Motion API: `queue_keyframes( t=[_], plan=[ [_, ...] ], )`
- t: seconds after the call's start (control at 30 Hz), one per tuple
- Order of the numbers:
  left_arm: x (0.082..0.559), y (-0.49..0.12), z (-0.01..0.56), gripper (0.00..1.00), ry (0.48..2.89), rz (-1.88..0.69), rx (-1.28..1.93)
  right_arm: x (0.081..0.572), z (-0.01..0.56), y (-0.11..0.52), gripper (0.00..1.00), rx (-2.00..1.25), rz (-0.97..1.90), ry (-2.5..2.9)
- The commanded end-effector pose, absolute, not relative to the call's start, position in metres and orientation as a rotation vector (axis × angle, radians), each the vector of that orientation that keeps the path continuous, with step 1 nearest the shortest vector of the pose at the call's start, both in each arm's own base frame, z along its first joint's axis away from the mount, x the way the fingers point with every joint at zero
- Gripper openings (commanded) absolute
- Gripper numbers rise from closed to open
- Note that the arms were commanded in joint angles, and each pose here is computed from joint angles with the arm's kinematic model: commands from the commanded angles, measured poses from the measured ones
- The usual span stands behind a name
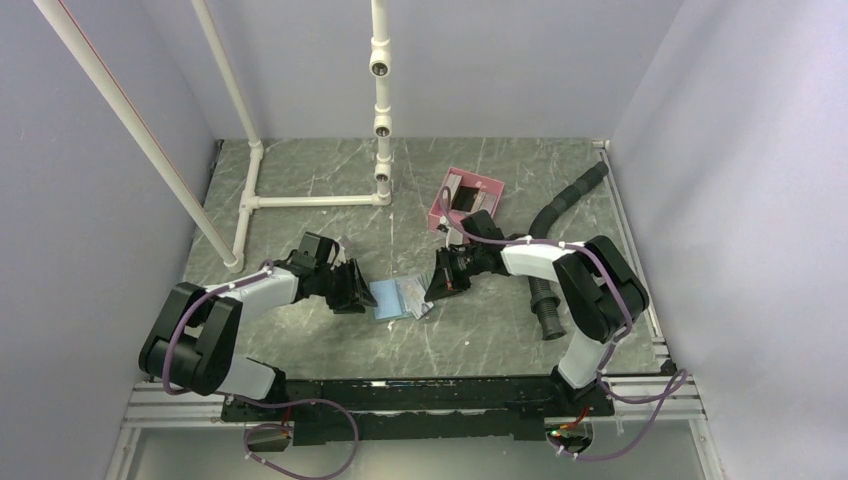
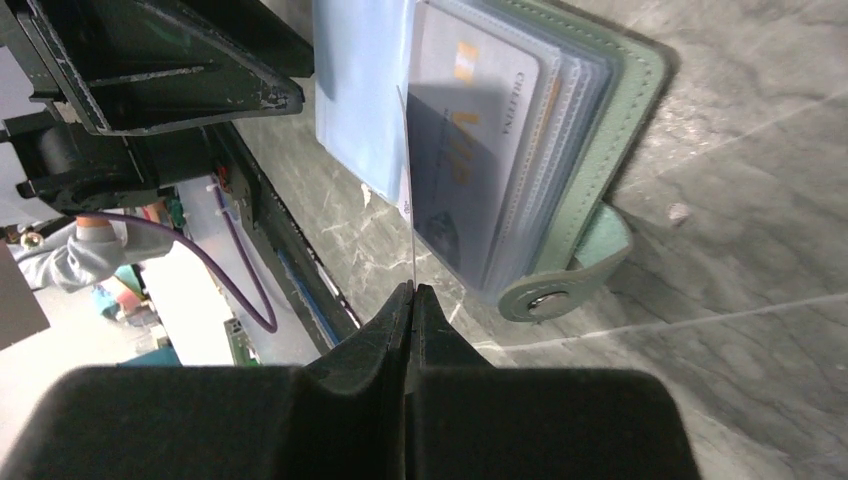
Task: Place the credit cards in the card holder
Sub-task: Insert the credit card into the card holder.
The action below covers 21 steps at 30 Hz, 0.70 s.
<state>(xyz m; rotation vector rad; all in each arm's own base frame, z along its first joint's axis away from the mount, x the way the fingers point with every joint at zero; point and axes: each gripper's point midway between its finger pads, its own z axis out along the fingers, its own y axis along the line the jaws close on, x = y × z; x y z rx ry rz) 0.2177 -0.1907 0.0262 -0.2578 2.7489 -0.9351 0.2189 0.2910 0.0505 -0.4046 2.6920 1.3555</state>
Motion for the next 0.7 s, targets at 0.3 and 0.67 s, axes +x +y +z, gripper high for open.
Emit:
queue_keyframes(
  t=[0.3, 0.67],
  plan=[
    [0.215, -0.185, 0.021, 0.43, 2.738, -0.906, -0.273, 0.236, 0.043, 0.303, 0.0, -0.385, 1.377, 2.691],
    [0.213, -0.19, 0.023, 0.4, 2.718, -0.964, -0.283, 0.251, 0.038, 0.322, 0.0, -0.384, 1.416, 2.624]
  ],
)
